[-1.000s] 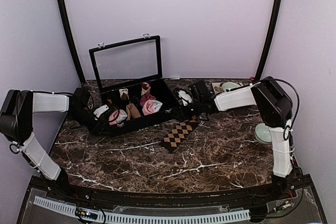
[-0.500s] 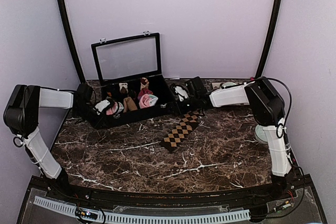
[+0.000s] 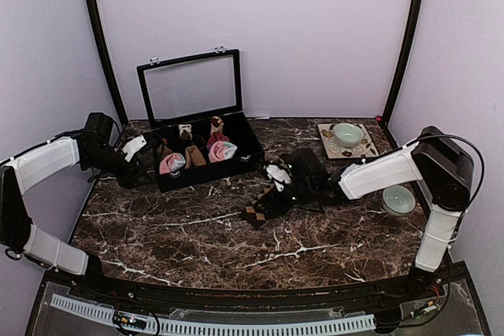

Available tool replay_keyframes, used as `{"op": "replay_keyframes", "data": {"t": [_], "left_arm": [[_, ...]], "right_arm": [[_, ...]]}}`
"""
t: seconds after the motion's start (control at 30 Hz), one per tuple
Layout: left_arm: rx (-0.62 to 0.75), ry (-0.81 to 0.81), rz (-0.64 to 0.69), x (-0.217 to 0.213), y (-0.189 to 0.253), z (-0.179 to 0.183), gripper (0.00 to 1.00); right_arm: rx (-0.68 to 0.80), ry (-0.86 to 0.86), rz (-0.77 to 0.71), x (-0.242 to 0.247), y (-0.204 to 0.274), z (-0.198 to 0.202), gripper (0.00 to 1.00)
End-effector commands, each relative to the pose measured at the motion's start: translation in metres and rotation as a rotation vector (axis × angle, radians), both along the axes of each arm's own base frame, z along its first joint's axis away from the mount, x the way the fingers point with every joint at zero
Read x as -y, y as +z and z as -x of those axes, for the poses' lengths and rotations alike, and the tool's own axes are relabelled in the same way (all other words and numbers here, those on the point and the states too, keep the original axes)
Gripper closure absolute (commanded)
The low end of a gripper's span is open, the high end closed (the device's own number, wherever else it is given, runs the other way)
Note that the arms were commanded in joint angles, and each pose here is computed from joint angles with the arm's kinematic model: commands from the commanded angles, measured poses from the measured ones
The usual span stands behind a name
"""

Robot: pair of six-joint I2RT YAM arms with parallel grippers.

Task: Roll the socks
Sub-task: Pick up the sock from the center of the board.

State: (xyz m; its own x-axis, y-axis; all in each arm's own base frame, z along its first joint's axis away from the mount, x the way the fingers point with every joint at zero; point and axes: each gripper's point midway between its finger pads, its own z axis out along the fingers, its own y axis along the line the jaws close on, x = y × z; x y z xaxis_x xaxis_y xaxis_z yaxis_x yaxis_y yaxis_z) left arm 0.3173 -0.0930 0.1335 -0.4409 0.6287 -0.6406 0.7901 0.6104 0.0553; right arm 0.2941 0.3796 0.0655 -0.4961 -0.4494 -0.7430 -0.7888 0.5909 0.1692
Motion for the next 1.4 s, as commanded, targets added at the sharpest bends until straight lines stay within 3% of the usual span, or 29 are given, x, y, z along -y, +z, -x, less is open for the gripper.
{"op": "replay_keyframes", "data": {"t": [0.0,0.23,0.47,0.5,0.53,0.57,0.6,0.67,0.87,1.07,1.33,1.37], "left_arm": [[-0.102,-0.102,0.048,0.011,-0.006,0.04,0.43],[-0.083,-0.11,0.024,0.008,0.0,0.042,0.43],[0.029,0.055,-0.126,-0.033,-0.007,0.018,0.44],[0.06,0.081,-0.15,-0.04,-0.006,0.014,0.42],[0.078,0.098,-0.164,-0.045,-0.006,0.012,0.32],[0.094,0.114,-0.173,-0.05,-0.006,0.011,0.15],[0.104,0.12,-0.176,-0.052,-0.006,0.011,0.03],[0.108,0.107,-0.176,-0.052,-0.008,0.014,0.01],[-0.009,-0.052,-0.006,-0.017,-0.002,0.037,0.01],[-0.015,-0.243,0.184,0.029,0.027,0.056,0.01],[-0.066,-0.564,0.158,0.11,0.003,0.094,0.02],[-0.089,-0.594,0.153,0.117,-0.001,0.097,0.03]], "right_arm": [[0.046,0.032,-0.008,-0.017,-0.012,0.035,0.22],[0.08,0.06,0.035,-0.042,-0.027,0.057,0.3],[0.072,0.023,0.071,-0.041,-0.042,0.055,0.38],[0.076,0.018,0.076,-0.039,-0.042,0.054,0.39],[0.081,0.016,0.078,-0.037,-0.041,0.054,0.39],[0.085,0.016,0.076,-0.036,-0.039,0.054,0.4],[0.087,0.016,0.082,-0.035,-0.039,0.054,0.41],[0.085,0.021,0.096,-0.033,-0.04,0.055,0.43],[0.04,0.034,0.098,-0.031,-0.049,0.063,0.54],[-0.026,0.045,0.091,-0.023,-0.063,0.077,0.66],[-0.149,0.084,0.001,-0.019,-0.058,0.102,1.0],[-0.17,0.086,-0.018,-0.017,-0.055,0.105,1.0]]}}
